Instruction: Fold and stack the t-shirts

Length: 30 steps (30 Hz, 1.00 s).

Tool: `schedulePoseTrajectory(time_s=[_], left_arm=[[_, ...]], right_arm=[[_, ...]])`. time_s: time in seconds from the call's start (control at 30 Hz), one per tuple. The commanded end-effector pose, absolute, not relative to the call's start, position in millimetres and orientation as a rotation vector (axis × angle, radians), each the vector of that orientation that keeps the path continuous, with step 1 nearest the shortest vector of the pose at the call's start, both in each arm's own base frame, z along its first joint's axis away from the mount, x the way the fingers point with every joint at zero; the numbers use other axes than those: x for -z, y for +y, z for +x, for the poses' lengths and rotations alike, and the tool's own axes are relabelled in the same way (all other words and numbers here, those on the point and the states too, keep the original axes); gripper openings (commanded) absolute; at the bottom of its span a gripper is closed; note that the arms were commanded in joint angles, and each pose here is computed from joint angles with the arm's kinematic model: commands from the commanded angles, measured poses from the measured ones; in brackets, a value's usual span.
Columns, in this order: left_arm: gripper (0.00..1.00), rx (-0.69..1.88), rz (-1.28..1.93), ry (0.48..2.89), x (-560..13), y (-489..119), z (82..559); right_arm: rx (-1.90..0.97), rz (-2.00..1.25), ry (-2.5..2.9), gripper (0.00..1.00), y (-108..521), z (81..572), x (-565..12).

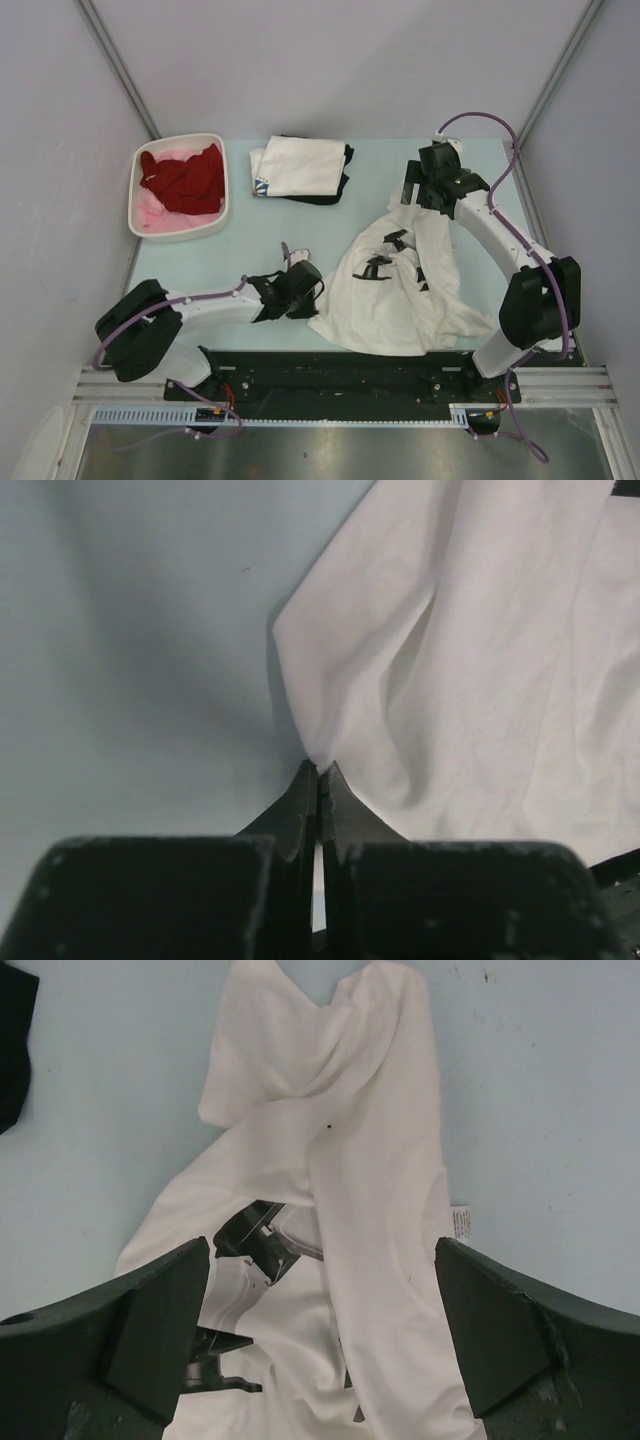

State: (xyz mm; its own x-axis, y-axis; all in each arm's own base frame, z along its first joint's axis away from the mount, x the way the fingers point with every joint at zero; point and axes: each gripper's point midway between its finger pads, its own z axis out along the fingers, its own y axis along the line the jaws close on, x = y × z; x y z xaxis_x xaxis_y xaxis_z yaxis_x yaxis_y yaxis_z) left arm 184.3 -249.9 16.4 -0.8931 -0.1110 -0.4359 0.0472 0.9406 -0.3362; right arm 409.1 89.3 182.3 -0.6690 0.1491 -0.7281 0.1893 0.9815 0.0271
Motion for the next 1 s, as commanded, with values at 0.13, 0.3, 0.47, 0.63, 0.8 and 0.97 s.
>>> schedulePoseTrajectory(time_s=[0.13, 0.3, 0.47, 0.63, 0.8, 0.97], left_arm=[[0.01, 0.398, -0.05, 2.535, -77, -221, 189], [0.0, 0.382, -0.124, 2.495, -98, -187, 185], [0.0, 0.377, -0.203, 2.476, -107, -155, 188], [0.0, 0.34, -0.252, 2.436, -126, -131, 187], [0.0, 0.324, -0.303, 2.389, -149, -108, 188], [0.0, 0.311, -0.335, 2.349, -165, -90, 194]], right_arm=[[0.016, 0.301, 2.317, 1.0, 87, 477, -158], [0.01, 0.305, 2.311, 1.0, 87, 514, -148], [0.034, 0.275, 2.348, 0.99, 96, 544, -126], [0.08, 0.283, 2.373, 0.98, 90, 555, -101], [0.096, 0.283, 2.406, 0.97, 90, 554, -77], [0.099, 0.268, 2.427, 0.96, 92, 554, -61]])
